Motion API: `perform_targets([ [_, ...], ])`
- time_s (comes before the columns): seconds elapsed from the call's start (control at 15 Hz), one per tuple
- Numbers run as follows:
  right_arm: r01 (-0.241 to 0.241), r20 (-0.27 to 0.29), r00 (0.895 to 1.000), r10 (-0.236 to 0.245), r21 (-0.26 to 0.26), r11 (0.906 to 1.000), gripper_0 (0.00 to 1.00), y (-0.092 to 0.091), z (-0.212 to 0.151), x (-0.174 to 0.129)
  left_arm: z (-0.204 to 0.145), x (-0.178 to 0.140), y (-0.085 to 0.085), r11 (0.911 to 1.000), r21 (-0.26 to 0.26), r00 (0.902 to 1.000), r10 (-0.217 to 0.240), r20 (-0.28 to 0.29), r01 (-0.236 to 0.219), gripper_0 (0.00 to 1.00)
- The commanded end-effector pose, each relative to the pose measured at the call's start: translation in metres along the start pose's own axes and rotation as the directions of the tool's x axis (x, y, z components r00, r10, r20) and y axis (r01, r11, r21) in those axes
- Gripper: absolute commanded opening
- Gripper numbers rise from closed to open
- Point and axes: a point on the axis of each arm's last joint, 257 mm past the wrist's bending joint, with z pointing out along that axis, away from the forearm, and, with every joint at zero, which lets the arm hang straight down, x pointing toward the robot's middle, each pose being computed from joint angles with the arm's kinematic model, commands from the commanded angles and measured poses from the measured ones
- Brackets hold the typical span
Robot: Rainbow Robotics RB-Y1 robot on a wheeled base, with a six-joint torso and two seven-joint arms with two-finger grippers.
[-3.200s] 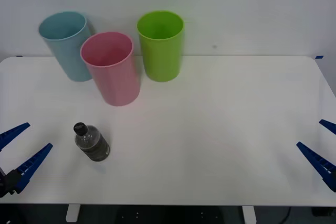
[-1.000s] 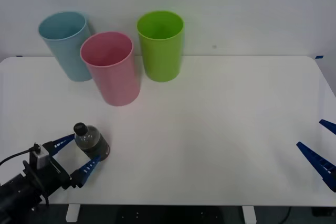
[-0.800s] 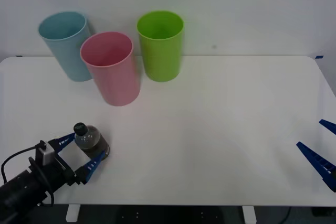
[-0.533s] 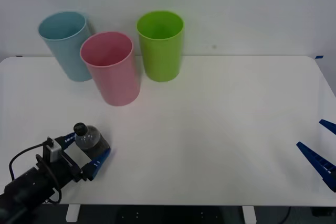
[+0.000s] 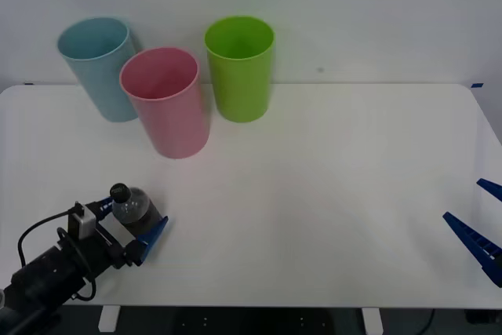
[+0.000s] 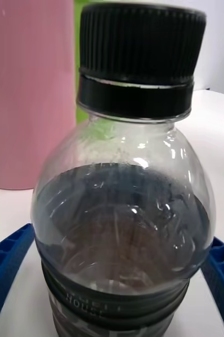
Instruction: Grasp the object on the table and drop it into the matching bin: aluminum can to the light blue bin, PET bottle to the pink bin.
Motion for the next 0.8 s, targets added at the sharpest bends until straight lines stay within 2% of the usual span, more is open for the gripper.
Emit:
perform_targets([
  [0.07, 0.0, 0.0, 1.0, 0.0, 0.0, 1.0, 1.0, 0.0, 0.0, 0.0, -0.001, -0.001, 0.003, 1.0, -0.007, 1.0, 0.003, 0.001, -0.003, 0.04],
  [0.13, 0.0, 0.0, 1.0, 0.0, 0.0, 1.0, 1.0, 0.0, 0.0, 0.0, -0.002, 0.0, 0.004, 0.9999, -0.01, 1.0, 0.004, 0.0, -0.004, 0.0],
  [0.6, 0.0, 0.0, 1.0, 0.0, 0.0, 1.0, 1.0, 0.0, 0.0, 0.0, -0.006, -0.002, 0.01, 0.9997, -0.026, 1.0, -0.004, 0.004, 0.004, 0.0],
  [0.8, 0.0, 0.0, 1.0, 0.0, 0.0, 1.0, 1.0, 0.0, 0.0, 0.0, -0.012, -0.015, 0.016, 0.9991, -0.032, 0.9986, -0.026, 0.046, 0.028, 0.0],
])
